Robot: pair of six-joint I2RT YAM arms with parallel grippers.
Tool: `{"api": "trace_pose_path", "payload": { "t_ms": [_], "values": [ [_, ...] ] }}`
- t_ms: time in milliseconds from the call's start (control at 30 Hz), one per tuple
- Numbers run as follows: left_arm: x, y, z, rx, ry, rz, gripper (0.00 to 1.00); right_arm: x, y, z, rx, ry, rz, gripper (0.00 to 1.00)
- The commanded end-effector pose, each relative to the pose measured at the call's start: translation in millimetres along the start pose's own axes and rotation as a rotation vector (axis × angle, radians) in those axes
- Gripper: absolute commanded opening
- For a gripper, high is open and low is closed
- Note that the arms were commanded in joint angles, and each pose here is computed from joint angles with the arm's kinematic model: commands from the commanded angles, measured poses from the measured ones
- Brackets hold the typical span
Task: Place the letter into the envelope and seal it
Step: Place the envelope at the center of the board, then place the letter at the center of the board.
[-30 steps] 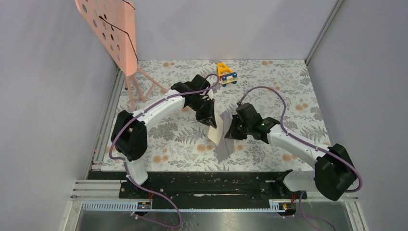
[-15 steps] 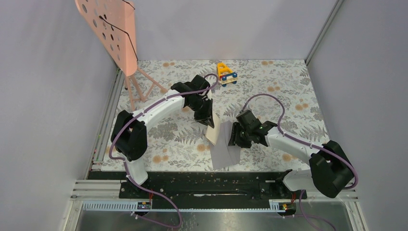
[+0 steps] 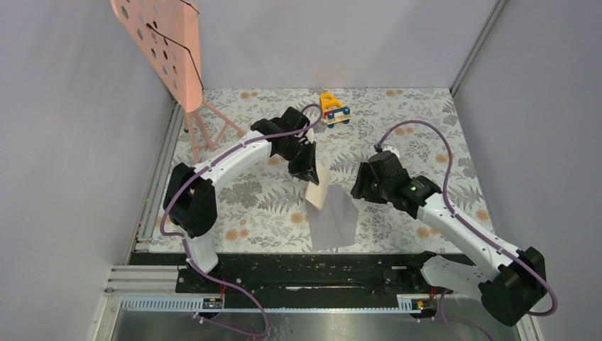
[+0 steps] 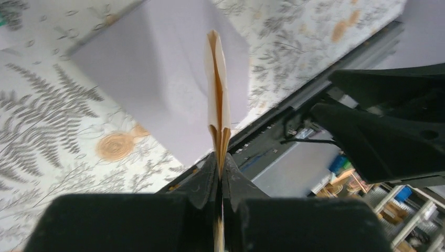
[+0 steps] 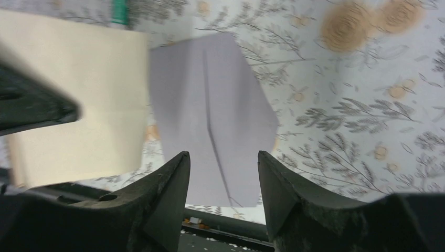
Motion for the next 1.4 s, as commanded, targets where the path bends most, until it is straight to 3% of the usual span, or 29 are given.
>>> {"api": "trace_pose_path", "payload": {
  "t_ms": [0,233,467,667,1000,1100,1267,1333,1367],
  "values": [
    [13,-44,32,-0.265,-0.081,-0.097,0.00,23,31,25,0.193,-0.084,0.010,0.57],
    [15,-70,78,-0.529,-0.118,-0.160,0.00,54,75,77,0.589,-0.215,-0.007,0.61],
    [21,-87,120,-0.786,-0.211,-0.178,0.00,71,85,96,0.734,-0.254,-0.095,0.67],
    [22,-85,120,-0.742,-0.222,-0.144,0.00,76,95,103,0.834,-0.265,-0.134,0.69],
    [16,-100,139,-0.887,-0.226,-0.182,0.00,82,106,92,0.894,-0.240,-0.198,0.69],
    [15,-99,137,-0.888,-0.222,-0.181,0.00,85,110,93,0.936,-0.244,-0.210,0.57],
    [16,-90,127,-0.811,-0.225,-0.159,0.00,89,105,96,0.880,-0.282,-0.201,0.03],
    [17,-84,121,-0.754,-0.219,-0.137,0.00,88,97,95,0.803,-0.286,-0.179,0.00],
    [18,-81,118,-0.721,-0.218,-0.129,0.07,87,90,93,0.744,-0.289,-0.169,0.00]
  ]
}}
Point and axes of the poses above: each gripper's point midway between its finger pads, its own z axis back along the fingers, its own y axis along the line the jaws close on, x = y × z, the point moved 4 cm from there along z, back along the fingers, and after that the axes turned 1 degree about z, right-handed, at the moved point
